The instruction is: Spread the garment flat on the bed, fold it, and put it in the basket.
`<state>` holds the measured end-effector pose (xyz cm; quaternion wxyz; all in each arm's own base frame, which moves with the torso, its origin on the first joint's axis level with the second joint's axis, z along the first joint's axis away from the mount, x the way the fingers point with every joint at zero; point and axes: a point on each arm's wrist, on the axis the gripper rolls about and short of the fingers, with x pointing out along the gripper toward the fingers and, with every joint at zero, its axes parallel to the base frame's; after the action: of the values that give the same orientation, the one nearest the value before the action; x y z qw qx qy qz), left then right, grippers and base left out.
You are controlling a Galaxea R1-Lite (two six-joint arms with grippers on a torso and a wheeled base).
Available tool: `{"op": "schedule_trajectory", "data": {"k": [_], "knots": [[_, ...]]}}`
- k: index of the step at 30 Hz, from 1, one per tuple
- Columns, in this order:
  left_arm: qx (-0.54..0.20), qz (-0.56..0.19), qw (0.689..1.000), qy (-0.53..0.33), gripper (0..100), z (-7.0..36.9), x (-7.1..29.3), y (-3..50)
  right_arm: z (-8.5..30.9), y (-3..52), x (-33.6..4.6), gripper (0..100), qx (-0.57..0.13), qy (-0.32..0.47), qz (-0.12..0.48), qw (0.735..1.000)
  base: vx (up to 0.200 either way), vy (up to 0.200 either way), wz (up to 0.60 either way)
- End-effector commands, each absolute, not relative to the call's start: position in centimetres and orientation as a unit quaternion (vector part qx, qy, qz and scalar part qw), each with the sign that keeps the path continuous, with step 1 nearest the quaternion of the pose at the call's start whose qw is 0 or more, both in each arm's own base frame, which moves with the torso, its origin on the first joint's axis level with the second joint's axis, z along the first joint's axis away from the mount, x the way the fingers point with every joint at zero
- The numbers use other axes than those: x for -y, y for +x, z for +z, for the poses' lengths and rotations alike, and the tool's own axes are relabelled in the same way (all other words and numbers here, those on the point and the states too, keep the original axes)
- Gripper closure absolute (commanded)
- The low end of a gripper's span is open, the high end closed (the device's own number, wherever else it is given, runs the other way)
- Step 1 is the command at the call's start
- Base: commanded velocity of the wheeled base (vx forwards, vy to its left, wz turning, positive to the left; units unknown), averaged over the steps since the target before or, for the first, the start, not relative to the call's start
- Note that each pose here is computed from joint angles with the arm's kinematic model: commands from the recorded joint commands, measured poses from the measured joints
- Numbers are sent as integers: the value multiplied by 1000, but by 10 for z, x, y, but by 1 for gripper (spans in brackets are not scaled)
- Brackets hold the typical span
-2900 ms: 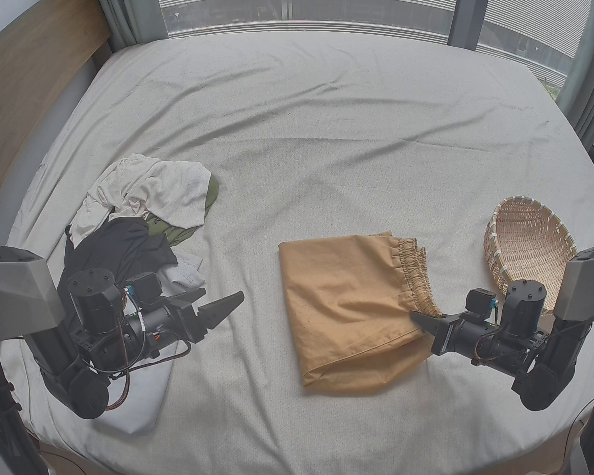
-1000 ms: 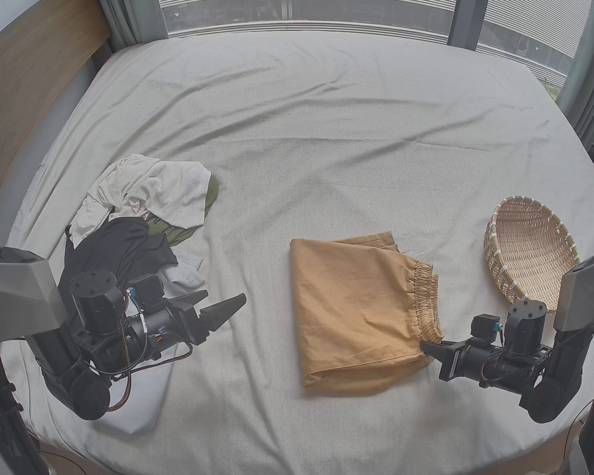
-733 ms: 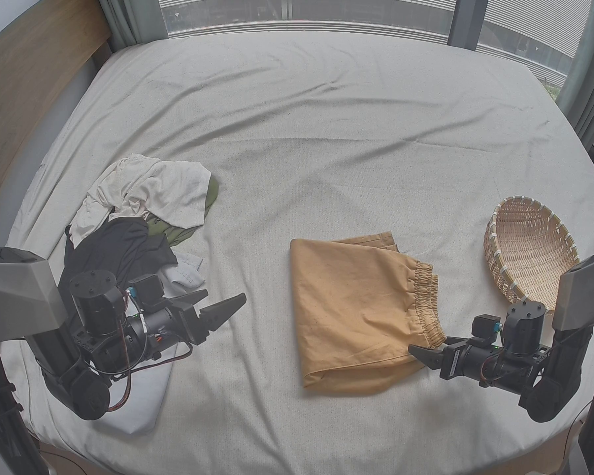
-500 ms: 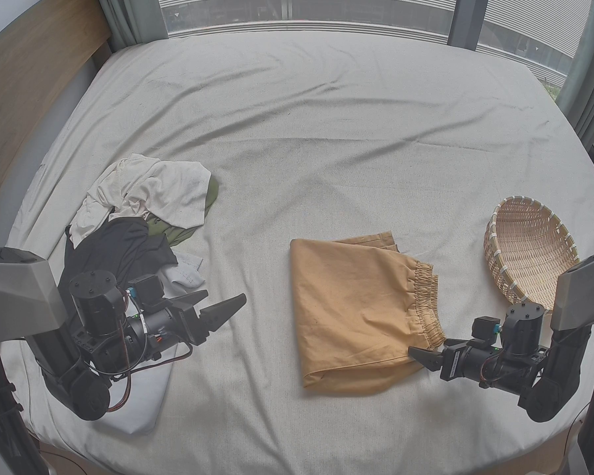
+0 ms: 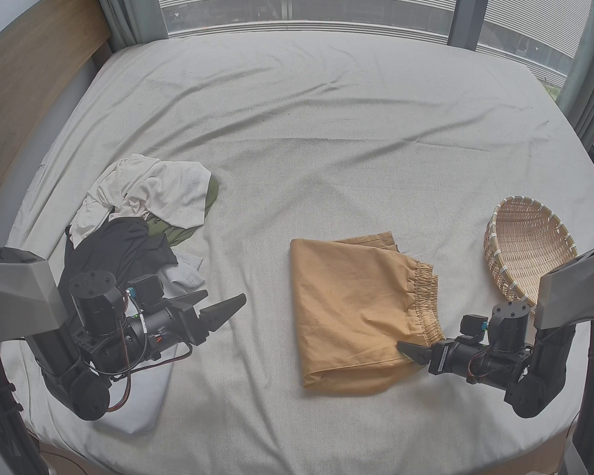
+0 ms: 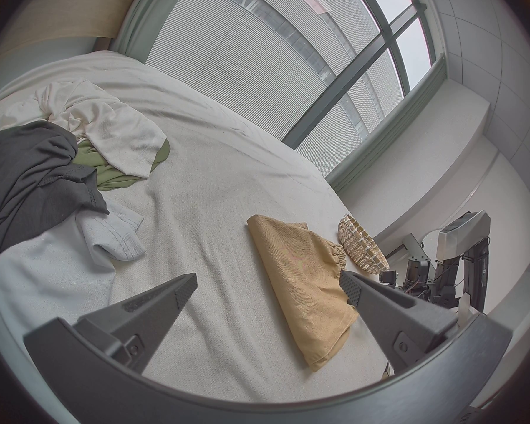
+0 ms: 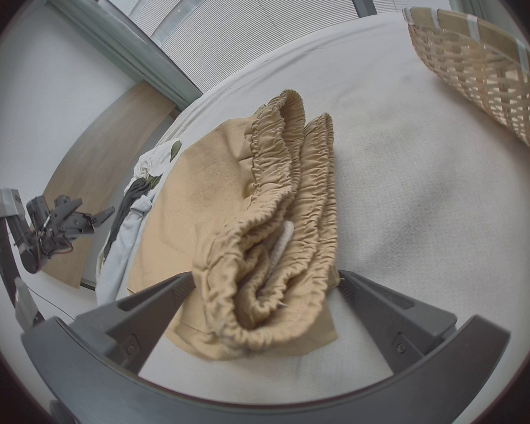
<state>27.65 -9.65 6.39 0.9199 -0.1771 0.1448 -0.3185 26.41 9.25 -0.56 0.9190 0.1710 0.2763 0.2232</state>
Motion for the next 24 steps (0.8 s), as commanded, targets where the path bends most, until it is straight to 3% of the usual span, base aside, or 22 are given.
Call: {"op": "schedule_trajectory", "data": {"k": [1, 24], "knots": [[-144, -319, 920, -177, 0, 64, 97, 276, -7, 268, -96, 0, -278, 188, 236, 912, 0, 0, 0], [-145, -327, 917, -177, 0, 65, 102, 275, -5, 282, -108, 0, -262, 206, 268, 904, 0, 0, 0]]}}
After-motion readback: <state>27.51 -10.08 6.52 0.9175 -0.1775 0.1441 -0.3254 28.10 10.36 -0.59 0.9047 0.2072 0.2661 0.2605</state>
